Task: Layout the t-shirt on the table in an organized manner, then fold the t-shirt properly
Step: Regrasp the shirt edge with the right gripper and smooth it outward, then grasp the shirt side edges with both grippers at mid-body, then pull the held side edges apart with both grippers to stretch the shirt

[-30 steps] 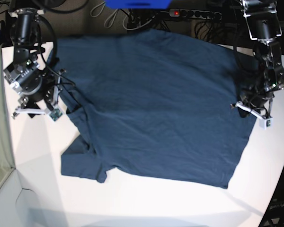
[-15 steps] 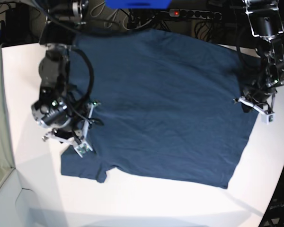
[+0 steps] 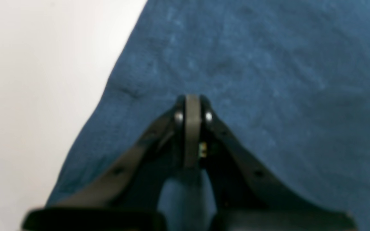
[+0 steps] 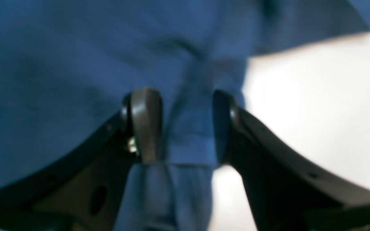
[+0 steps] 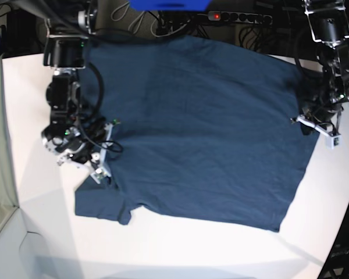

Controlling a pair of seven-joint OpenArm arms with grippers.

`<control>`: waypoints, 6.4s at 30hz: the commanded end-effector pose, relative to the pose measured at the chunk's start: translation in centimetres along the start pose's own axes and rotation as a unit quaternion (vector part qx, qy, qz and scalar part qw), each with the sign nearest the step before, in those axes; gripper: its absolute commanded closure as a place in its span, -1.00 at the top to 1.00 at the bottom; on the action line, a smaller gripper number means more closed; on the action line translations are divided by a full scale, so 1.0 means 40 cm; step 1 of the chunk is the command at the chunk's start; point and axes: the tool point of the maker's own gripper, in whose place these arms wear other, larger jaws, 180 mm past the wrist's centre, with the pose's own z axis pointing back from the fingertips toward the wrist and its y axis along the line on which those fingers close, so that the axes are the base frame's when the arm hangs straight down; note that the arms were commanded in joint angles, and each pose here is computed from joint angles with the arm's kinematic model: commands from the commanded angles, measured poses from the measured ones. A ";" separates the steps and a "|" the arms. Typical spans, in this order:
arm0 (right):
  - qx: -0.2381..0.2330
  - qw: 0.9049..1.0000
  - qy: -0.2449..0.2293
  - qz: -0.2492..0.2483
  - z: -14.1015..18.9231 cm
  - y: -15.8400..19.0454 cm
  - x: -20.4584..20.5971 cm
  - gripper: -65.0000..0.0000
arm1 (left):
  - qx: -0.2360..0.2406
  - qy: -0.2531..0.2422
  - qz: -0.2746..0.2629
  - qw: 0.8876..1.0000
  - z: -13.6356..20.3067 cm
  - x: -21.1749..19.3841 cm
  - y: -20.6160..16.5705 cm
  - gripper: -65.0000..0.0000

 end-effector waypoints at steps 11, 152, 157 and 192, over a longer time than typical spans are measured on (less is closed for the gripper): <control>-0.162 0.981 -0.058 -0.092 0.078 -0.242 0.021 -0.24 | 0.019 -0.003 0.003 1.000 -0.005 -0.022 0.041 -0.99; -0.135 0.984 0.048 -0.108 0.139 -0.111 -0.204 -1.00 | -0.020 -0.005 0.050 0.999 -0.020 0.045 -0.063 -0.99; -0.107 0.984 0.064 -0.131 0.055 -0.127 -0.212 -1.00 | -0.003 -0.024 0.073 0.997 -0.047 0.022 -0.023 -0.99; -0.081 0.987 -0.038 -0.134 -0.038 -0.281 0.138 -1.00 | -0.080 -0.089 0.071 0.990 -0.183 0.359 -0.237 -0.99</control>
